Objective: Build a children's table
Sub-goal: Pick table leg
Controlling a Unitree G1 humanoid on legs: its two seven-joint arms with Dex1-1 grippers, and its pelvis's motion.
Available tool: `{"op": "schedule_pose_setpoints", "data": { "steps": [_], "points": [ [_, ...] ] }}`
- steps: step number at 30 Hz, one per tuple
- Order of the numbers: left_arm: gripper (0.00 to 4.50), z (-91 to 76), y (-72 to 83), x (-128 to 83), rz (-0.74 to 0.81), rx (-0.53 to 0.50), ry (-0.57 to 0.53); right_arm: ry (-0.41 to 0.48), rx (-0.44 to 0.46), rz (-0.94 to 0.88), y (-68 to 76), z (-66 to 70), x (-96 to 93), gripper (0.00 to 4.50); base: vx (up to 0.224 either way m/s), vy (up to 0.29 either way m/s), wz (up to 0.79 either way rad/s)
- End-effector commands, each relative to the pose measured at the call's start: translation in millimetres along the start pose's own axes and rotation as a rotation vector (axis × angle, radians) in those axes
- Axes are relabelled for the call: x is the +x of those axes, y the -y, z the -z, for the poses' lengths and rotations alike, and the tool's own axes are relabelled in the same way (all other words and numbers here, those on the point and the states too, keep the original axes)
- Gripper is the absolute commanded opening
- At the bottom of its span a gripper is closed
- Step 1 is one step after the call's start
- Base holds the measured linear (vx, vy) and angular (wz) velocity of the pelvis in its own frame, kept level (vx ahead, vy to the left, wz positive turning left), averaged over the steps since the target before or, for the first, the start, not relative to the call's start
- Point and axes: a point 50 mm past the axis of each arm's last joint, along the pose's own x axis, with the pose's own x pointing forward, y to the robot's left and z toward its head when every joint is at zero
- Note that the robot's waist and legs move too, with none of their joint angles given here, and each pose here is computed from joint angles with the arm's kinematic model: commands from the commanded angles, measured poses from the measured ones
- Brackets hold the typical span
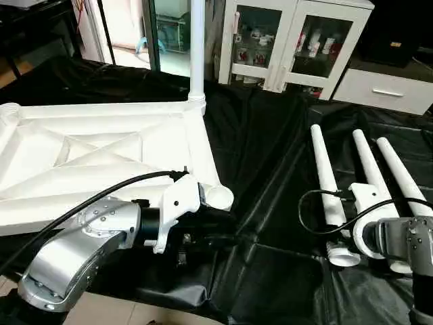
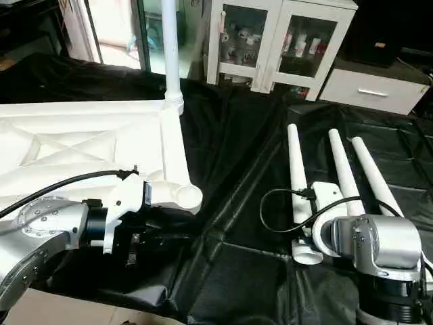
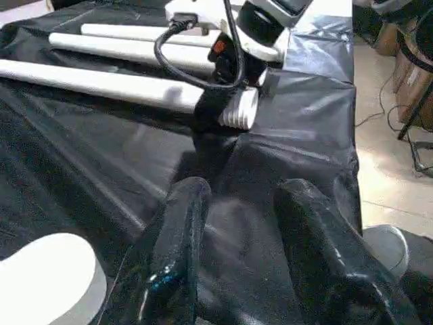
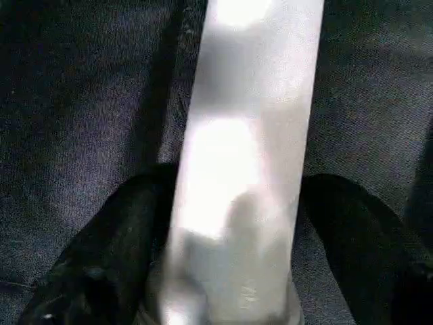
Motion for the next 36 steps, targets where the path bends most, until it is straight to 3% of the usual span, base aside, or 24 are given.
{"op": "schedule_pose_setpoints", "data": {
  "steps": [1, 9, 15, 18, 21, 25, 26, 27, 29, 30, 31, 32, 34, 35, 36],
  "points": [
    [1.9, -1.6, -0.7, 5.6, 0.008, 0.002, -0.004, 0.013, 0.029, 0.0, 7.3, -5.2, -4.2, 3.24, 0.0, 0.0, 0.0],
    [1.9, -5.4, -10.9, 7.8, -0.018, 0.011, 0.01, 0.048, 0.032, -0.01, 7.9, -17.7, -8.9, 2.56, 0.0, 0.0, 0.0],
    [1.9, -8.0, -12.2, 5.3, -0.035, 0.012, 0.011, 0.042, 0.037, -0.034, 3.6, -16.5, -7.1, 2.0, 0.0, 0.0, 0.0],
    [1.9, -7.7, -12.2, 4.6, -0.024, 0.002, 0.031, 0.032, 0.057, -0.058, -0.3, -14.7, -2.2, 1.94, 0.0, 0.0, 0.0],
    [1.9, 2.6, -11.2, 6.1, -0.045, -0.02, -0.008, 0.0, 0.074, -0.067, -2.7, -4.9, 4.8, 1.91, 0.0, 0.0, 0.0],
    [1.9, -4.1, -14.5, 4.3, -0.07, -0.026, 0.038, 0.035, 0.086, -0.056, -4.0, -8.0, 2.6, 1.91, 0.0, 0.0, 0.0],
    [1.9, -8.2, -21.4, 3.7, -0.117, -0.017, 0.062, 0.122, 0.079, -0.068, -6.0, -18.5, -2.3, 1.91, 0.0, 0.0, 0.0],
    [1.9, -8.2, -21.4, 3.7, -0.117, -0.017, 0.062, 0.122, 0.079, -0.068, -6.0, -18.5, -2.3, 1.9, 0.0, 0.0, 0.0],
    [1.9, -12.8, -29.6, 3.4, -0.176, -0.018, 0.093, 0.217, 0.06, -0.076, -7.8, -30.1, -9.4, 1.9, 0.0, 0.0, 0.0],
    [1.9, -23.4, -43.3, 1.8, -0.28, -0.036, 0.162, 0.397, 0.023, -0.111, -14.1, -49.9, -23.9, 1.89, 0.0, 0.0, 0.0],
    [1.9, -29.8, -51.0, 0.2, -0.333, -0.05, 0.206, 0.487, -0.014, -0.141, -19.8, -59.2, -32.8, 1.89, 0.0, 0.0, 0.0],
    [1.9, -29.8, -51.0, 0.2, -0.333, -0.05, 0.206, 0.487, -0.014, -0.141, -19.8, -59.2, -32.8, 1.89, 0.0, 0.0, 0.0],
    [2.18, -46.2, -65.8, -2.6, -0.387, -0.142, 0.33, 0.7, -0.124, -0.253, -38.9, -73.4, -54.0, 1.89, 0.0, 0.0, 0.0],
    [2.25, -47.6, -66.6, -2.6, -0.389, -0.147, 0.34, 0.716, -0.133, -0.26, -40.3, -74.0, -55.4, 1.89, 0.0, 0.0, 0.0],
    [2.38, -59.0, -73.8, -1.9, -0.414, -0.182, 0.402, 0.809, -0.223, -0.311, -51.6, -75.7, -64.5, 1.89, 0.0, 0.0, 0.0]
  ]
}}
